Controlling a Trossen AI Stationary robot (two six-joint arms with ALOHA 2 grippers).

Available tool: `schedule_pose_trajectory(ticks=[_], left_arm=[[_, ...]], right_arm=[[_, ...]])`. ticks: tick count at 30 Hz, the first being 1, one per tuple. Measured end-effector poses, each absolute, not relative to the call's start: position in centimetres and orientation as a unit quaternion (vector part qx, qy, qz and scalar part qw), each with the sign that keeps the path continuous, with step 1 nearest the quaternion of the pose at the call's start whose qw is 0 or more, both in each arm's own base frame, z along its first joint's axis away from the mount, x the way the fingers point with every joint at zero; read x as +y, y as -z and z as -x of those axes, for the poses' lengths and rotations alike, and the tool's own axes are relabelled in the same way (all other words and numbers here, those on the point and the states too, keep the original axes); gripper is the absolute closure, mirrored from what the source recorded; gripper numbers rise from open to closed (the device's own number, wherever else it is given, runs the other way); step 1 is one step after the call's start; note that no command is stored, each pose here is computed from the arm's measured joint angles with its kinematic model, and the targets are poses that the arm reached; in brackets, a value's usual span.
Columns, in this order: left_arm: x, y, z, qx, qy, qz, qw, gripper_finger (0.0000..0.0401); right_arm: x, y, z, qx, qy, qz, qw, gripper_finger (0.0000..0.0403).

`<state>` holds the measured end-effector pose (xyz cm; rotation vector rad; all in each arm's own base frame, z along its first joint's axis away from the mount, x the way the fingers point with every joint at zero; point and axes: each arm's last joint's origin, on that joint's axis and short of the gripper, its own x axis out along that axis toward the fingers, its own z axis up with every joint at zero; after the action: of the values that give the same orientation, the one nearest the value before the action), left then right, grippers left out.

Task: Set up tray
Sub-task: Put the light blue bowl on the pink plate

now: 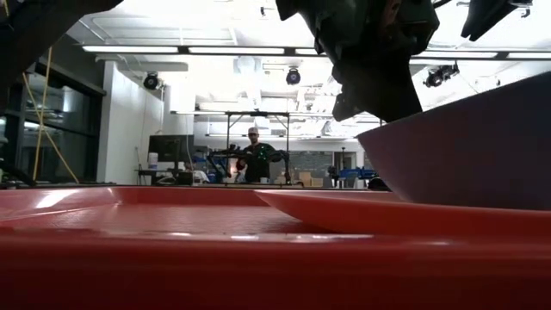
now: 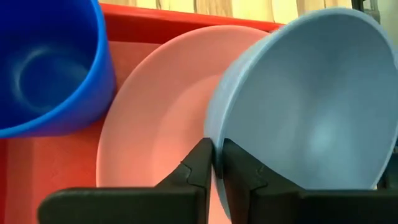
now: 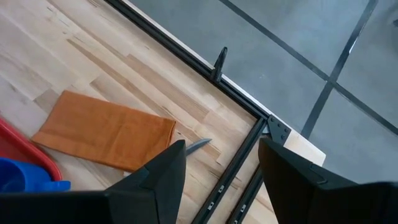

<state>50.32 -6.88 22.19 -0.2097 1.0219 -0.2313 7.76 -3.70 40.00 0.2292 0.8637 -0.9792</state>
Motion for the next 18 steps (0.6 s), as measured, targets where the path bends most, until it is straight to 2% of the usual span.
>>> schedule_pose_trajectory(ticks=[10,18], left_arm=[[-6.92,-22.2,-50.31,0.486,0.115,0.095,0.861,0.0276],[-6.91,-22.59,-50.23,0.49,0.115,0.094,0.859,0.0257]], right_arm=[[-3.7,-40.0,-7.76,0.405,0.451,-0.099,0.789,0.0222],[-3.71,-40.0,-7.76,0.407,0.45,-0.096,0.789,0.0222]])
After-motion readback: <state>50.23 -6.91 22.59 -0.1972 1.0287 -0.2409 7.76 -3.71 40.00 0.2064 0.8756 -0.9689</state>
